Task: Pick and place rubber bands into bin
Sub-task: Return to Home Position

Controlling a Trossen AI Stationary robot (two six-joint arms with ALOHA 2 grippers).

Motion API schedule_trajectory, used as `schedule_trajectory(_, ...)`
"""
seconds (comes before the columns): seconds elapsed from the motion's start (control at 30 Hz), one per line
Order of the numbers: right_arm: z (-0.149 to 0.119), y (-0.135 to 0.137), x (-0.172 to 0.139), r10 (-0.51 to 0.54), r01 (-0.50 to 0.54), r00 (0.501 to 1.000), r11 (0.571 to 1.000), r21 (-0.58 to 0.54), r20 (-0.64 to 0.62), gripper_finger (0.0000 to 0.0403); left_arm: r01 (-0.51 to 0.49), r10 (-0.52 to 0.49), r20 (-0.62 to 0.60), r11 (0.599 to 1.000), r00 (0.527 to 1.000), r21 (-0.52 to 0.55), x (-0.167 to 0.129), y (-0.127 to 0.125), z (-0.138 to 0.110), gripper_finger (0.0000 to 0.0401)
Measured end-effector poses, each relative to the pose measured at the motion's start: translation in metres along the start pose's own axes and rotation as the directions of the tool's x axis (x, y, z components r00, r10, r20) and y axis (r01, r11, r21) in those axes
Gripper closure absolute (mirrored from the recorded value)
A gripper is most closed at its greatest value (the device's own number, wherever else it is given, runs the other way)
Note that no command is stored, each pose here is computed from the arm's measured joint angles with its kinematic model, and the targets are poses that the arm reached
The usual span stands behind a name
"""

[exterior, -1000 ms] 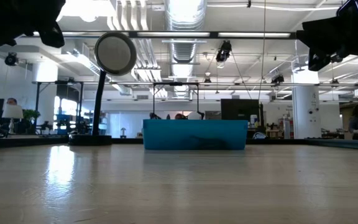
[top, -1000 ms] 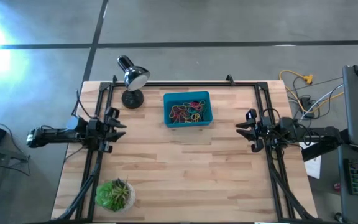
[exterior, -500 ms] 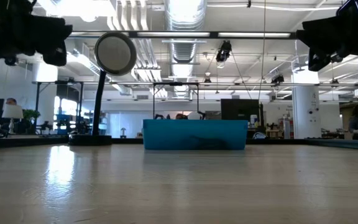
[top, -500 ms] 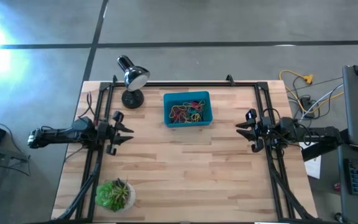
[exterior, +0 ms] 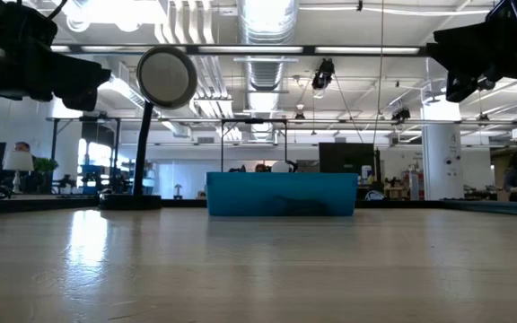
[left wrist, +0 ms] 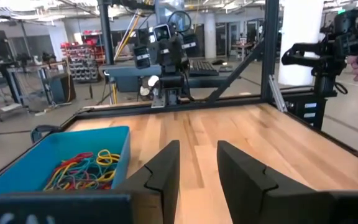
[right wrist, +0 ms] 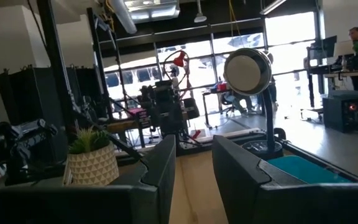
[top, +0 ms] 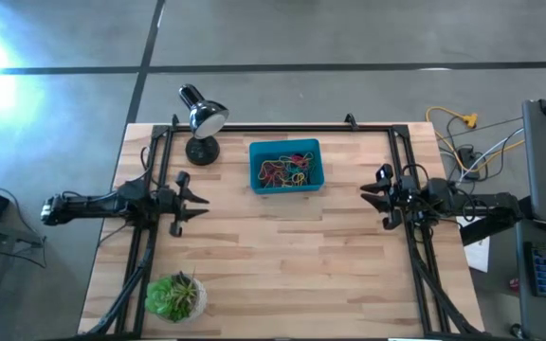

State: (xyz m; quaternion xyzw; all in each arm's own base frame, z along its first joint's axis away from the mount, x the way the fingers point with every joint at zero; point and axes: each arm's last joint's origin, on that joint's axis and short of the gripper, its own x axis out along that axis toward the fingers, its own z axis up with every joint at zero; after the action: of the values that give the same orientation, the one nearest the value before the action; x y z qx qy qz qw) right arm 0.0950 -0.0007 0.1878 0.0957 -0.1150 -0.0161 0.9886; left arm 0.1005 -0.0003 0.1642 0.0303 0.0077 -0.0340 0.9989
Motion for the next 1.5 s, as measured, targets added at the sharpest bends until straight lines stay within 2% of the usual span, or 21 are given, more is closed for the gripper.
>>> schedule_trajectory(0.23, -0.001, -0.001, 0.000, -0.022, 0.022, 1.000, 1.000, -0.002, -0.008, 0.0307, 0.001, -0.001, -0.038, 1.000, 0.999, -0.008, 0.002, 0.000, -0.003, 0.0310)
schedule_trajectory(0.4, -0.002, -0.001, 0.000, -0.024, 0.024, 1.000, 1.000, -0.006, -0.015, 0.0307, -0.001, -0.002, -0.059, 0.998, 0.998, -0.058, 0.003, 0.000, -0.005, 0.0310)
schedule_trajectory(0.63, -0.012, -0.003, -0.001, -0.044, 0.042, 0.991, 0.999, -0.021, -0.123, 0.0307, 0.001, -0.007, -0.087, 0.998, 0.996, -0.065, 0.005, 0.000, -0.007, 0.0310)
schedule_trajectory(0.77, -0.012, -0.003, -0.001, -0.044, 0.042, 0.991, 0.999, -0.024, -0.122, 0.0307, 0.001, -0.007, -0.088, 0.998, 0.996, -0.065, 0.005, 0.000, -0.007, 0.0310)
schedule_trajectory(0.97, -0.019, -0.004, -0.002, -0.059, 0.056, 0.979, 0.998, -0.022, -0.197, 0.0307, 0.002, -0.008, -0.091, 0.998, 0.996, -0.066, 0.005, 0.000, -0.008, 0.0310)
schedule_trajectory(1.23, -0.020, -0.004, -0.002, -0.059, 0.055, 0.978, 0.998, -0.025, -0.199, 0.0307, 0.003, -0.009, -0.091, 0.998, 0.996, -0.066, 0.005, 0.000, -0.008, 0.0310)
schedule_trajectory(1.5, -0.020, -0.004, -0.002, -0.060, 0.056, 0.978, 0.998, -0.026, -0.201, 0.0307, 0.008, -0.009, -0.030, 0.998, 1.000, -0.060, 0.005, 0.000, -0.002, 0.0310)
